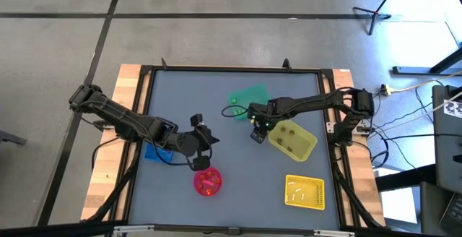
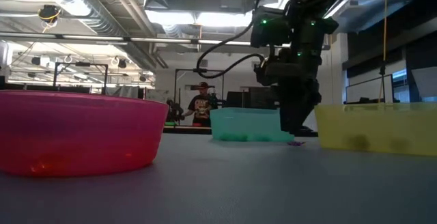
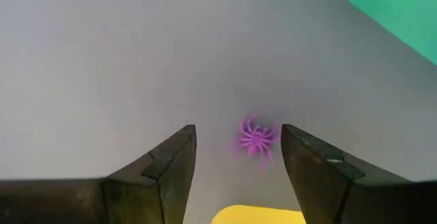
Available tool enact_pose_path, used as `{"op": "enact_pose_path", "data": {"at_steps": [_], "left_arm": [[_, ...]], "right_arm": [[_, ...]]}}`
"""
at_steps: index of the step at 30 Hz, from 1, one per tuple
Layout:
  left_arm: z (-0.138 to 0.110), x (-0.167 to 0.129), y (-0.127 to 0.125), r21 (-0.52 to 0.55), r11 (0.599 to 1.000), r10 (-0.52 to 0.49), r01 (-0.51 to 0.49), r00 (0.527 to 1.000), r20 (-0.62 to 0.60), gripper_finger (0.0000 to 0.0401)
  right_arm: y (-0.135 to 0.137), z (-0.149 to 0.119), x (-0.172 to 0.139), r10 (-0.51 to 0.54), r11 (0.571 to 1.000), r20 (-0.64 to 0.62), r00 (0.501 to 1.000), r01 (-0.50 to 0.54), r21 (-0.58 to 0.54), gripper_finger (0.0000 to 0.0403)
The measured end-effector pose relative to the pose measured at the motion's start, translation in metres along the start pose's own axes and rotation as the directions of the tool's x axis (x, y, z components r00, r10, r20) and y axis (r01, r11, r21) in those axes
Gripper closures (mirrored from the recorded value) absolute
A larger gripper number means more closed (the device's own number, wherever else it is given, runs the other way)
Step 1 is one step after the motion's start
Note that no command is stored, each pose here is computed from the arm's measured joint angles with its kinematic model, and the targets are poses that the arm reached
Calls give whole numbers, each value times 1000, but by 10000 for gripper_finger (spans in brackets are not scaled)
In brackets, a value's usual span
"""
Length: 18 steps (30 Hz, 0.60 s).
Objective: Sort Halloween decoration
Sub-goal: Put the violet spider toy into the blue bin
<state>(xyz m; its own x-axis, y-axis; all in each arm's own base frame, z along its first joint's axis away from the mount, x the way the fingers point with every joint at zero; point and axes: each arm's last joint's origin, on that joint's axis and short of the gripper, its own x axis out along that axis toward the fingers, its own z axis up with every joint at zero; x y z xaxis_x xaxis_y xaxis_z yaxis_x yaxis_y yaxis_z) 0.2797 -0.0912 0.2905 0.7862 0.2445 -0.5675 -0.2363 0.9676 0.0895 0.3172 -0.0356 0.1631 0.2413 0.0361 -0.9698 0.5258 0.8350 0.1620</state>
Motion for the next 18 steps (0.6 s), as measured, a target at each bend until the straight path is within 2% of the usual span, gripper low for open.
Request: {"op": "enact_pose_path", "data": {"at_steps": [18], "left_arm": [[0,0,0,0,1000,0,0,1000,0,400]], "right_arm": [[0,0,0,-17,1000,9,1000,17,-2,189]]}}
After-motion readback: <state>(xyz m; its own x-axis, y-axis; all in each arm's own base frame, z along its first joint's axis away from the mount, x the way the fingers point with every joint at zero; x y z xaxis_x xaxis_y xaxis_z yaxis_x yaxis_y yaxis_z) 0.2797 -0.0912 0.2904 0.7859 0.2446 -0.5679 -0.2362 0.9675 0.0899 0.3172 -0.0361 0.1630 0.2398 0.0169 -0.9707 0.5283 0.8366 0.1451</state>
